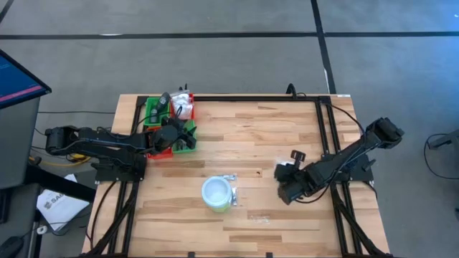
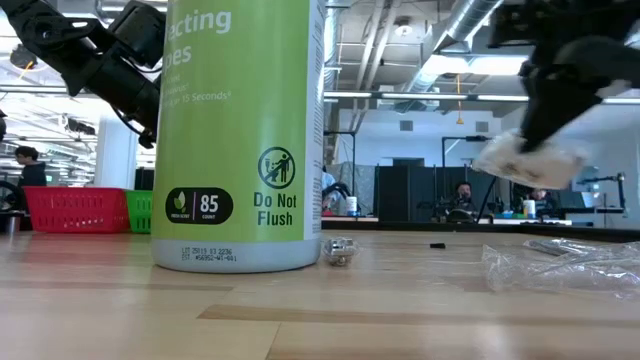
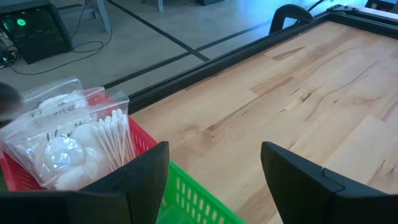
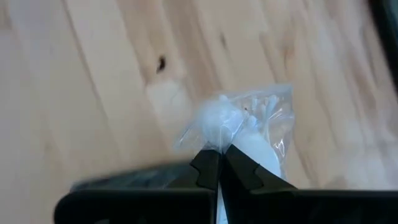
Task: Pick & Place Travel size toiletries
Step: Put the white cotton pack into the top red bin
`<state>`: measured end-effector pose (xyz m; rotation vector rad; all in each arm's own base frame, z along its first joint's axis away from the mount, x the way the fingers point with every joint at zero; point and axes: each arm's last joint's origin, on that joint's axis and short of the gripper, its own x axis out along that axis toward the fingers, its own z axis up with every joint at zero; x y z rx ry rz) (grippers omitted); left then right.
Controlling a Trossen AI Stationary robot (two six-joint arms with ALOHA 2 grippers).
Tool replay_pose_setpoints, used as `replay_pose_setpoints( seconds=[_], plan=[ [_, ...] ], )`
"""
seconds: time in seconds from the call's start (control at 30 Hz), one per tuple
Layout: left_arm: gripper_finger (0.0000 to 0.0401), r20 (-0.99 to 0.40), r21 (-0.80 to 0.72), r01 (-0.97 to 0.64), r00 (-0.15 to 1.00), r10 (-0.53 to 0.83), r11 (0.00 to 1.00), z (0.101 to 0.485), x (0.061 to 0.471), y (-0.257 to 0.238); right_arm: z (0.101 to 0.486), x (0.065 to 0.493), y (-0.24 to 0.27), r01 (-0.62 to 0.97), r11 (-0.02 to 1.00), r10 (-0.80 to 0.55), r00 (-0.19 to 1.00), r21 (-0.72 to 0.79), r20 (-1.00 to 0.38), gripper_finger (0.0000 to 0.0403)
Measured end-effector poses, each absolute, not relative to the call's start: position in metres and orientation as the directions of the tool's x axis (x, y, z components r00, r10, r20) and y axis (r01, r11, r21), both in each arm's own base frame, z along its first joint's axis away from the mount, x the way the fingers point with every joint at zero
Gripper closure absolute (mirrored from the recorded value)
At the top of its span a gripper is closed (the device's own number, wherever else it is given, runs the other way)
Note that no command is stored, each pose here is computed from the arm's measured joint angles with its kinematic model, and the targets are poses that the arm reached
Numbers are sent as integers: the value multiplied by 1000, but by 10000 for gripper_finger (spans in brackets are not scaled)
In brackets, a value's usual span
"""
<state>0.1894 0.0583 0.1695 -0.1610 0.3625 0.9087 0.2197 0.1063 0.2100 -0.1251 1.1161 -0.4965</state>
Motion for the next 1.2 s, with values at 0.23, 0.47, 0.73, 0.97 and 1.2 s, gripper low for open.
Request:
replay_pose_setpoints(
  seconds=[0.23,0.47,0.73,0.97,1.2],
  plan=[
    [155,-367,-8,-774,591,719,633,171,191,58,214,246,89,304,892,-445,452,-336,-773,403],
    [155,-351,-28,-757,619,703,653,173,193,57,226,279,65,279,901,-434,604,-333,-669,403],
    [155,-327,-32,-677,702,632,736,178,197,56,246,309,31,256,932,-357,773,-257,-525,403],
    [155,-265,-14,-585,784,561,811,185,201,54,265,323,11,142,979,-187,911,-148,-367,403],
    [155,-116,-10,-369,923,366,929,201,207,49,277,328,1,18,995,-43,966,-99,-255,403]
  ],
)
